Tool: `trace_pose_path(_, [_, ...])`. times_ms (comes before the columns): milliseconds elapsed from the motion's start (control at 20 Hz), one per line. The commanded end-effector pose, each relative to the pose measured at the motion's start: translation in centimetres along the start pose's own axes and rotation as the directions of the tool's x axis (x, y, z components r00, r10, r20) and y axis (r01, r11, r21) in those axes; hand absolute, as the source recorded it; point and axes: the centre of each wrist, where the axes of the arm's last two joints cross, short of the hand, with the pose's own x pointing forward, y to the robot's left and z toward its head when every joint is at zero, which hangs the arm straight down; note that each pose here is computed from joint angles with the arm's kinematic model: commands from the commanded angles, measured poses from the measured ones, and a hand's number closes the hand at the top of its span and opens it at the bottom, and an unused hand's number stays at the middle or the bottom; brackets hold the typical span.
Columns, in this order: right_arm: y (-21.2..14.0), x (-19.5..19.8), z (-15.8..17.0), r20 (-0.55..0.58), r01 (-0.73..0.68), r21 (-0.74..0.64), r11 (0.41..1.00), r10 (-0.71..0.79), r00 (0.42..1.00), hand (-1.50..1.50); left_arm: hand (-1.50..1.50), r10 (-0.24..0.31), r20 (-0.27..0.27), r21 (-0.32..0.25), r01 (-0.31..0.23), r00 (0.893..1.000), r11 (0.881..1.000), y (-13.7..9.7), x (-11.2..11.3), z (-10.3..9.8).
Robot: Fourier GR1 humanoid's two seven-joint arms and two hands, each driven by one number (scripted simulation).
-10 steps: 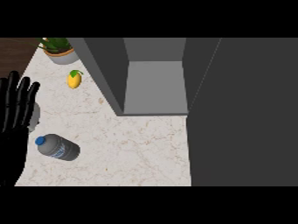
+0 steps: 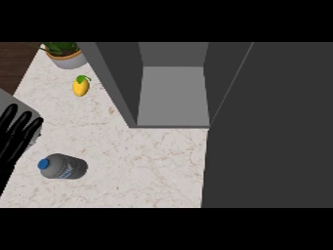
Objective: Pick up the bottled water, place it into the cabinet and close the cabinet
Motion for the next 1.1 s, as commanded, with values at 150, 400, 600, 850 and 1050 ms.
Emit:
trace_pose_path(150, [1.5, 4.0, 1.2, -0.046, 0.056, 0.070, 0.996, -0.053, 0.998, -1.50, -1.50, 0.212, -0.086, -0.083, -0.219, 0.973, 0.972, 3.1, 4.1, 3.7])
trace_pose_path(400, [1.6, 7.6, 3.0, -0.064, 0.058, 0.076, 0.995, -0.053, 0.997, -1.50, -1.50, 0.222, -0.115, -0.064, -0.231, 0.968, 0.971, 5.5, 6.9, 6.7])
trace_pose_path(600, [3.1, 8.9, 3.0, -0.046, 0.091, 0.087, 0.992, -0.088, 0.995, -1.50, -1.50, 0.223, -0.099, -0.052, -0.229, 0.970, 0.972, 7.0, 9.5, 5.3])
trace_pose_path(850, [3.5, 10.0, 3.1, -0.046, 0.095, 0.064, 0.993, -0.092, 0.995, -1.50, -1.50, 0.215, -0.144, -0.009, -0.219, 0.966, 0.976, 5.9, 10.1, 6.8])
trace_pose_path(1050, [3.8, 9.1, 3.9, -0.070, 0.072, 0.064, 0.995, -0.067, 0.995, -1.50, -1.50, 0.189, -0.145, -0.025, -0.195, 0.971, 0.981, 5.4, 12.0, 7.0])
